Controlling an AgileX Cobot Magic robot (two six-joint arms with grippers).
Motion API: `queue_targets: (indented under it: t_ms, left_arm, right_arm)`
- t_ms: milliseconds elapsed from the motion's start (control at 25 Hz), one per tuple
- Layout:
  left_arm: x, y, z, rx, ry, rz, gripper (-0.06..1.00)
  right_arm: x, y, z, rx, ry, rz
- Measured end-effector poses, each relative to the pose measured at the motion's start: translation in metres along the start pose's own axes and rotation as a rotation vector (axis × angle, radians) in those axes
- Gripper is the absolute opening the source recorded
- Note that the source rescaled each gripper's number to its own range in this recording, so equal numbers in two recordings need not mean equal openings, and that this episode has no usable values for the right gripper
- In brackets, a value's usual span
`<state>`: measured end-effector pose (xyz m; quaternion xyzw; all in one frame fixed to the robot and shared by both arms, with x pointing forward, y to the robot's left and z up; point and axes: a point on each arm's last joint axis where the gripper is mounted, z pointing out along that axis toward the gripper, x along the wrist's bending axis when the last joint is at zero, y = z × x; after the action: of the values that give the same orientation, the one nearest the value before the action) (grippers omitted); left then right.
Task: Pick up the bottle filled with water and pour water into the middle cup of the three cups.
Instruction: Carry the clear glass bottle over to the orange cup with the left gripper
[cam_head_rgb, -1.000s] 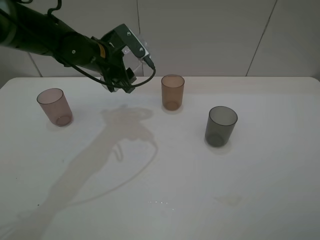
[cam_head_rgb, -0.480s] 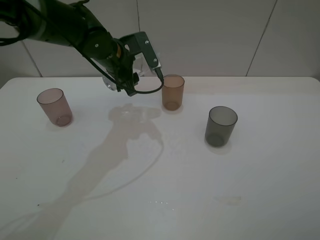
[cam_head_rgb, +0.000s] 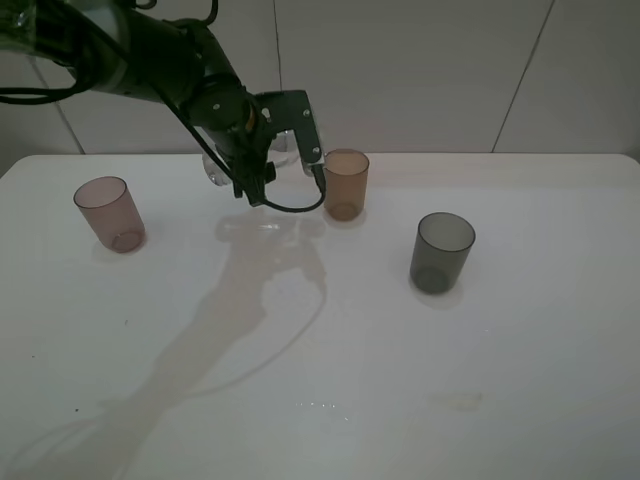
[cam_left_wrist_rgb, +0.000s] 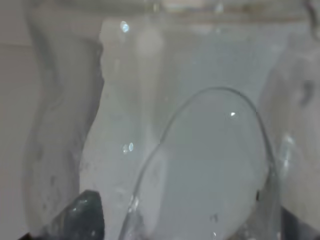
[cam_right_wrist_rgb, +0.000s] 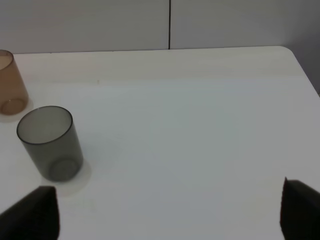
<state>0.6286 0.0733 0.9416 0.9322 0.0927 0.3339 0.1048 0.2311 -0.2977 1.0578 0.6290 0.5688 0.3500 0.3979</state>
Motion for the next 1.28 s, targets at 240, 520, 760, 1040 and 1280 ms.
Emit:
queue_targets:
  t_ms: [240,520,760,1040,1280]
  left_arm:
    - [0.005,0.010,0.002,0.025,0.020,0.037,0.03]
    - [0.008,0.015,0.013,0.098,0.029,0.067,0.03]
    - [0.015,0.022,0.015,0.099,0.063,0.093,0.03]
    - [0.017,0.023,0.019,0.108,0.093,0.160,0.03]
    - [0.019,0.024,0.019,0.110,0.115,0.200,0.03]
  right_arm:
    - [0.000,0.000,0.000,0.000,0.000,0.000]
    - [0.000,0.000,0.000,0.000,0.000,0.000]
    - [0.000,0.000,0.000,0.000,0.000,0.000]
    - [0.000,0.000,0.000,0.000,0.000,0.000]
    - [0.000,0.000,0.000,0.000,0.000,0.000]
